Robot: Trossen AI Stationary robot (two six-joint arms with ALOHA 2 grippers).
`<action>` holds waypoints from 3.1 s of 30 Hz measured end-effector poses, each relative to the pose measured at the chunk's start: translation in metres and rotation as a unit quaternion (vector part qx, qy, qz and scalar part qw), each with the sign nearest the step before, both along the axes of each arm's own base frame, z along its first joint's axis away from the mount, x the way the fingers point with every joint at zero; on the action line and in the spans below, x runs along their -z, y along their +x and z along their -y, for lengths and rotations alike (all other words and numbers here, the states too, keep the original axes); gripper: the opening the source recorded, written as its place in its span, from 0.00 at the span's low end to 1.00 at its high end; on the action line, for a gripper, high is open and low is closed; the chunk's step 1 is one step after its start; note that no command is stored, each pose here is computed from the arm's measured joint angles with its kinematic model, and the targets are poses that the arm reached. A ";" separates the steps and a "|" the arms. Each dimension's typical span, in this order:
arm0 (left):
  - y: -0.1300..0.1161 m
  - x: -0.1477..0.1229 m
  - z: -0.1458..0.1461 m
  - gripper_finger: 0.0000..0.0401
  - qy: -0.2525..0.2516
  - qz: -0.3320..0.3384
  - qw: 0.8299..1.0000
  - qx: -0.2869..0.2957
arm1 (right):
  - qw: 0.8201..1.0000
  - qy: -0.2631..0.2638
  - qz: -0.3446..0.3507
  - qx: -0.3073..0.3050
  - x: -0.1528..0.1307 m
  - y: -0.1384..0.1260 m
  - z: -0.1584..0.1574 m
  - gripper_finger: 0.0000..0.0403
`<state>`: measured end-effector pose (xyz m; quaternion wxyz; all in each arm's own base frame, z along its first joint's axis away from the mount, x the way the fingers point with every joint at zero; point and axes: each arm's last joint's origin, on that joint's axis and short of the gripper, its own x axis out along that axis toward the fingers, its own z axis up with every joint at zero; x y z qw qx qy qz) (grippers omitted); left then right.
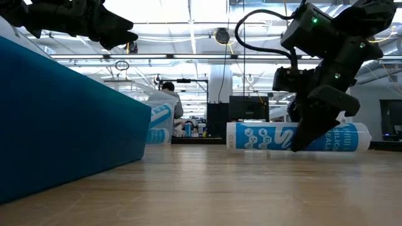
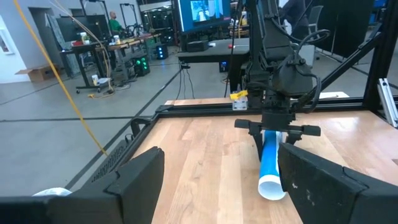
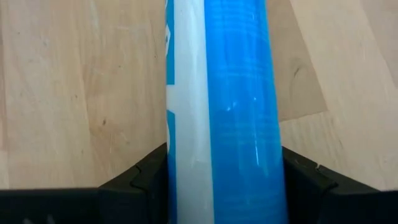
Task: Pick & place silicon tubes, Sealant and Lysol wipes
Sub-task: Put the blue sealant into the white bin
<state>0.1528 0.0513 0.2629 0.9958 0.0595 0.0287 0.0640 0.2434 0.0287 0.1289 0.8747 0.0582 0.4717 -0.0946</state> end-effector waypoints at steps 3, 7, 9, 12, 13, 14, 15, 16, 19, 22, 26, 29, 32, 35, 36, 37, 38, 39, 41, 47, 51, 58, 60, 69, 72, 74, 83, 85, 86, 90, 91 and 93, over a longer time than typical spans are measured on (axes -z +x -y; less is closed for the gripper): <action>0.000 0.000 0.000 0.76 0.000 0.000 1.000 0.000 | 1.000 0.007 0.000 0.015 0.000 0.000 0.003 0.50; 0.000 0.000 0.000 0.76 0.000 0.000 1.000 0.000 | 1.000 0.007 -0.004 0.022 0.001 0.000 0.006 0.50; 0.000 0.000 0.000 0.76 0.000 0.000 1.000 0.000 | 1.000 0.007 -0.004 0.022 0.001 0.000 0.007 0.50; 0.000 0.000 0.000 0.76 0.000 0.000 1.000 0.000 | 1.000 0.006 -0.004 0.023 0.001 0.000 0.008 0.50; 0.000 0.000 0.000 0.76 0.000 0.000 1.000 0.000 | 1.000 0.006 -0.005 0.023 0.001 0.000 0.009 0.50; 0.000 0.000 0.000 0.76 0.000 0.000 1.000 0.000 | 1.000 0.006 -0.005 0.023 0.000 0.000 0.009 0.50; 0.000 0.000 0.000 0.76 0.000 0.000 1.000 0.000 | 1.000 0.005 -0.006 0.022 0.000 -0.001 0.009 0.50; 0.000 0.000 0.000 0.76 0.000 0.000 1.000 0.000 | 1.000 0.004 -0.005 0.021 -0.001 -0.001 0.009 0.50; 0.000 0.000 0.000 0.76 0.000 0.000 1.000 0.000 | 1.000 0.006 0.008 0.020 -0.007 -0.002 0.009 0.50; 0.000 0.000 0.000 0.76 -0.001 0.000 1.000 0.000 | 0.999 0.007 0.025 0.020 -0.017 -0.005 0.009 0.50; 0.000 0.000 0.000 0.76 -0.001 -0.001 1.000 0.000 | 0.999 0.006 0.039 0.017 -0.029 -0.011 0.010 0.50; 0.000 0.000 0.000 0.76 -0.001 -0.001 1.000 0.000 | 0.998 0.003 0.053 0.015 -0.038 -0.015 0.010 0.50; 0.000 0.000 0.000 0.76 -0.002 -0.001 1.000 0.000 | 0.998 0.002 0.067 0.012 -0.046 -0.018 0.011 0.50; 0.000 0.000 0.000 0.76 -0.003 -0.001 1.000 0.000 | 0.997 0.002 0.075 0.012 -0.051 -0.021 0.011 0.50; 0.000 0.000 0.000 0.76 -0.003 -0.001 1.000 0.000 | 0.997 0.003 0.081 0.012 -0.052 -0.021 0.011 0.50; 0.000 0.000 0.000 0.76 -0.003 -0.001 1.000 0.000 | 0.996 0.004 0.084 0.012 -0.054 -0.022 0.011 0.50; 0.000 0.000 0.000 0.76 -0.003 -0.001 1.000 0.000 | 0.996 0.004 0.085 0.012 -0.054 -0.022 0.011 0.50; 0.000 0.000 0.000 0.76 -0.003 -0.001 1.000 0.000 | 0.996 0.003 0.086 0.012 -0.055 -0.022 0.011 0.50; 0.000 0.000 0.000 0.76 -0.003 -0.001 1.000 0.000 | 0.996 0.003 0.084 0.012 -0.054 -0.022 0.011 0.50; 0.000 0.000 0.000 0.76 -0.002 -0.001 1.000 0.000 | 0.996 0.003 0.084 0.011 -0.054 -0.022 0.011 0.50; 0.000 0.000 0.000 0.76 -0.002 -0.001 1.000 0.000 | 0.997 -0.013 0.076 0.010 -0.053 -0.023 0.012 0.50; 0.000 0.000 0.000 0.76 -0.002 -0.001 1.000 0.000 | 0.998 -0.017 0.065 0.020 -0.052 -0.025 0.018 0.50; 0.000 0.000 0.000 0.76 -0.001 -0.001 1.000 0.000 | 0.998 -0.019 0.063 0.021 -0.052 -0.025 0.020 0.50; 0.000 0.000 0.000 0.76 0.000 -0.001 1.000 0.000 | 0.995 -0.029 0.090 0.021 -0.065 -0.031 0.026 0.50; 0.000 0.000 0.000 0.76 0.000 -0.002 1.000 0.000 | 0.994 -0.035 0.105 0.019 -0.071 -0.034 0.028 0.50; 0.000 0.000 0.000 0.76 0.000 -0.002 1.000 0.000 | 0.993 -0.039 0.112 0.019 -0.076 -0.037 0.029 0.50; 0.000 0.001 0.000 0.76 0.000 -0.003 1.000 0.000 | 0.987 -0.074 0.139 0.029 -0.093 -0.053 0.040 0.50; 0.000 0.001 0.000 0.76 0.000 -0.003 1.000 -0.002 | 0.986 -0.086 0.139 0.042 -0.096 -0.058 0.043 0.50; 0.000 0.001 0.000 0.76 0.000 -0.003 1.000 -0.003 | 0.986 -0.087 0.137 0.047 -0.096 -0.060 0.045 0.50; 0.000 0.001 0.000 0.76 0.001 -0.003 1.000 -0.004 | 0.983 -0.087 0.151 0.057 -0.101 -0.064 0.048 0.50; 0.000 0.001 0.000 0.76 0.001 -0.003 1.000 -0.005 | 0.983 -0.087 0.152 0.059 -0.101 -0.064 0.049 0.50; 0.000 0.001 0.000 0.76 0.001 -0.003 1.000 -0.005 | 0.983 -0.089 0.148 0.058 -0.101 -0.065 0.050 0.50</action>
